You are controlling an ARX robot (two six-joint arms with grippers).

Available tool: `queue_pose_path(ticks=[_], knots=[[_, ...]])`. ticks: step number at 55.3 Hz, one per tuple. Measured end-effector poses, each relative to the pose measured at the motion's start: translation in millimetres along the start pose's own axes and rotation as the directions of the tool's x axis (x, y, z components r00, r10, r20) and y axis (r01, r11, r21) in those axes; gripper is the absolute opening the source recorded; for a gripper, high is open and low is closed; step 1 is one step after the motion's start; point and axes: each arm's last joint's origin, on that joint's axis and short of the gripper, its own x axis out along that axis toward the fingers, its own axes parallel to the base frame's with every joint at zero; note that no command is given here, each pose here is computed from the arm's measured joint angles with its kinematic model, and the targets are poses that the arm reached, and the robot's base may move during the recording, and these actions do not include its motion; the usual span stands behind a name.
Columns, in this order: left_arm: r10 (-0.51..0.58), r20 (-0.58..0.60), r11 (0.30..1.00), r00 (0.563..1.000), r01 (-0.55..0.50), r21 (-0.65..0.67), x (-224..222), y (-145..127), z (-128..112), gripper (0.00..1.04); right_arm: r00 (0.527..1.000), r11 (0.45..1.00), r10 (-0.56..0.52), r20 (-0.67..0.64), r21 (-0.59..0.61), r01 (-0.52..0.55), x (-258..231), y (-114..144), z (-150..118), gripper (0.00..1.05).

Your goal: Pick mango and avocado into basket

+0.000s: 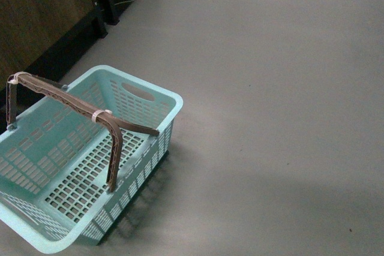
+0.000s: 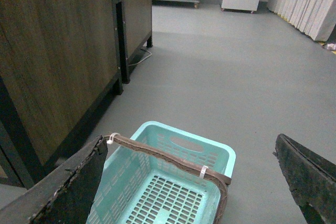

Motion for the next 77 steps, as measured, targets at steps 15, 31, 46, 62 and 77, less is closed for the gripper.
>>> queue_pose_path(ticks=[15,31,46,62,77], knots=[[0.000,0.000,1.000,1.000,0.000,0.000,0,0,0,0.97,1.000,1.000,0.000,0.000,0.000,0.000,0,0,0,0.97],[0.017,-0.263,0.982,0.965,-0.065,-0.175,2,0,-1,0.97,1.000,1.000,0.000,0.000,0.000,0.000,0,0,0,0.97],[-0.059,-0.466,0.658,0.883,-0.317,-0.683,34,14,6,0.97,1.000,1.000,0.000,0.000,0.000,0.000,0,0,0,0.97],[-0.019,-0.496,0.486,0.868,-0.426,-0.763,103,38,-14,0.97,1.000,1.000,0.000,0.000,0.000,0.000,0,0,0,0.97],[-0.043,-0.619,0.457,0.784,-0.535,-0.710,171,42,-63,0.97,1.000,1.000,0.000,0.000,0.000,0.000,0,0,0,0.97]])
